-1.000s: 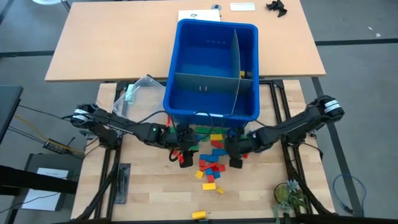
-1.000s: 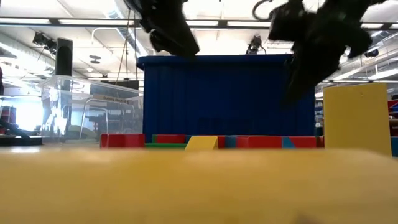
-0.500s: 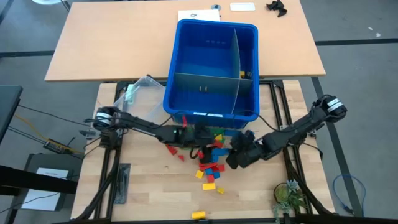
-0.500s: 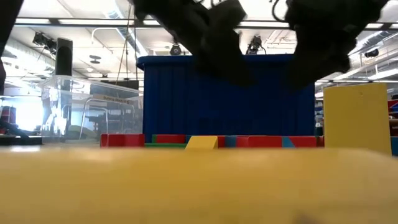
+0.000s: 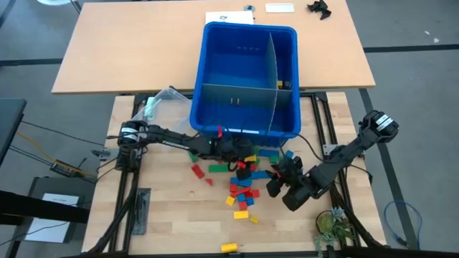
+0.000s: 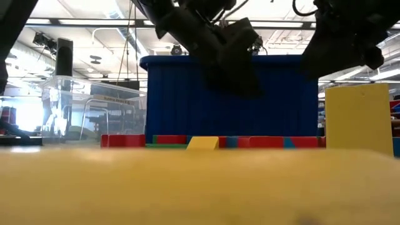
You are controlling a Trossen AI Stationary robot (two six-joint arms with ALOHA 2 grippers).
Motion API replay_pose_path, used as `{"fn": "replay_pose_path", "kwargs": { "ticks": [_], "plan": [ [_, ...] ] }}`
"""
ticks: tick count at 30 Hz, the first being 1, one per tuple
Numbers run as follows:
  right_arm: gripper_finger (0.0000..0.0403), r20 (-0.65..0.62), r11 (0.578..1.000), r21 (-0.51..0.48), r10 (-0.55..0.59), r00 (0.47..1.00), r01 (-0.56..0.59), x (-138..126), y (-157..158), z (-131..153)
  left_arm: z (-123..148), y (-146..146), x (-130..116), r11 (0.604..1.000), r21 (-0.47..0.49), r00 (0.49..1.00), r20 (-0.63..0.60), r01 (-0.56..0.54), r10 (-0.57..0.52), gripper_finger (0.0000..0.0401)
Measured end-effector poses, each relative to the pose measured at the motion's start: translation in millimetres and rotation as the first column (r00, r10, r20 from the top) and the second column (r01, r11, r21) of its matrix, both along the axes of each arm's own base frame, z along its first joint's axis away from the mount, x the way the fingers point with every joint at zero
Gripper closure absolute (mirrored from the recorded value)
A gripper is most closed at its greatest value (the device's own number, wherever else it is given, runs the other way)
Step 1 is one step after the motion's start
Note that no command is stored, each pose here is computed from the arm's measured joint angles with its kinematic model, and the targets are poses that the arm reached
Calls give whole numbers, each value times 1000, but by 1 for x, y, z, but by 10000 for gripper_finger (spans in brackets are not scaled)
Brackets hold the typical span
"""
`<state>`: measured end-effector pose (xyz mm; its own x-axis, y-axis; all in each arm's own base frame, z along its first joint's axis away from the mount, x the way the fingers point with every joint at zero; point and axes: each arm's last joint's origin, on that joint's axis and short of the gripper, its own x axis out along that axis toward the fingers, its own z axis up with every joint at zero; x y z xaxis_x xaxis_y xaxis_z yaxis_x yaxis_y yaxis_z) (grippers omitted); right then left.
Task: Sort blocks
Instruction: Put the yellow block into the blue bin
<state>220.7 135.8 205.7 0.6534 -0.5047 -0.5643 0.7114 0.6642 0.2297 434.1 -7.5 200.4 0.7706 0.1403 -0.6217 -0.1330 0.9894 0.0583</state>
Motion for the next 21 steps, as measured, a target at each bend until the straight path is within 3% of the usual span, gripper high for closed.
{"fn": "replay_pose_path", "kwargs": {
  "ticks": [9, 21],
  "plan": [
    [244, 10, 1000, -28, -11, 1000, 12, 4, 2, -6, -31, -7, 1, 998, 61, 992, -122, 32, -24, 178],
    [247, 14, 999, -35, -8, 1000, 9, 9, 2, -9, -46, -2, 5, 997, 73, 990, -143, 16, -6, 178]
  ]
}}
